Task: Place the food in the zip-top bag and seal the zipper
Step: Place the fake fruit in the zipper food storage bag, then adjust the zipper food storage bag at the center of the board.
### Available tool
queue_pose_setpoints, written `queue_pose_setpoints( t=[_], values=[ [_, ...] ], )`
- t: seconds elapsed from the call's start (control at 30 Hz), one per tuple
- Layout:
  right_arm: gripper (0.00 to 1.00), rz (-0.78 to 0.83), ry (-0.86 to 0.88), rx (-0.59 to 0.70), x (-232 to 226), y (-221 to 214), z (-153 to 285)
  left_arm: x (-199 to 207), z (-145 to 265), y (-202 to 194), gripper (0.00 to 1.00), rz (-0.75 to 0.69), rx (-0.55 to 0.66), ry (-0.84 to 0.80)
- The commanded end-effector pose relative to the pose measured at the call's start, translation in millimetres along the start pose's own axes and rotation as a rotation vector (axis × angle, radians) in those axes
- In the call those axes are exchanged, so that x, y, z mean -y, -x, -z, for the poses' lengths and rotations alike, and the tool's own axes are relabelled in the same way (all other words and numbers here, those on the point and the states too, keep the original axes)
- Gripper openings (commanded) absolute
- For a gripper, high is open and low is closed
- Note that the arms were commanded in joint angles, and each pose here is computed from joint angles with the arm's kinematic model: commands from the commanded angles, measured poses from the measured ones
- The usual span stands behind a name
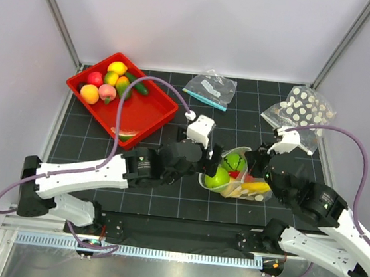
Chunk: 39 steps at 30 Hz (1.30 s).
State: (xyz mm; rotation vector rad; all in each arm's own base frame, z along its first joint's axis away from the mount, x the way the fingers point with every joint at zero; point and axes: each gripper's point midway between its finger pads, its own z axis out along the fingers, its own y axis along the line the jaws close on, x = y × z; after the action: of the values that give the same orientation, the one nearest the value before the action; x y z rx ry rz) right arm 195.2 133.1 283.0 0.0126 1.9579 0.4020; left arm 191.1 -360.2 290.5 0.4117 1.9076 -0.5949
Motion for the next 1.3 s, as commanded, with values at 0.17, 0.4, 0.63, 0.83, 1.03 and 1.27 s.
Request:
queue_pose_setpoints(
  t=[0.17,0.4,0.63,0.83,1.03,1.27],
  values=[
    [0.01,-0.058,0.042,0.061,-14.7,26.0,3.9,-18.3,-32.4,-34.3,0.74,-0.126,-0.114,0.095],
    [0.01,-0.056,0.041,0.059,-14.6,25.2,3.3,-25.2,-61.0,-60.0,0.55,-0.106,-0.193,0.107],
    [0.04,-0.03,0.056,0.021,-19.2,19.4,2.0,-45.3,-57.4,-33.1,0.0,-0.107,-0.125,0.188],
    [0.25,0.06,0.032,-0.079,-26.4,1.5,-12.7,-68.3,-30.3,18.4,0.0,-0.032,-0.064,0.194],
    [0.59,0.098,0.119,-0.163,-47.6,-16.7,-20.5,-77.5,-18.1,36.3,0.0,0.03,-0.033,0.2],
    [0.64,0.131,0.139,-0.245,-63.6,-36.7,-38.3,-82.0,-22.9,36.8,0.0,0.077,-0.043,0.193]
  ],
)
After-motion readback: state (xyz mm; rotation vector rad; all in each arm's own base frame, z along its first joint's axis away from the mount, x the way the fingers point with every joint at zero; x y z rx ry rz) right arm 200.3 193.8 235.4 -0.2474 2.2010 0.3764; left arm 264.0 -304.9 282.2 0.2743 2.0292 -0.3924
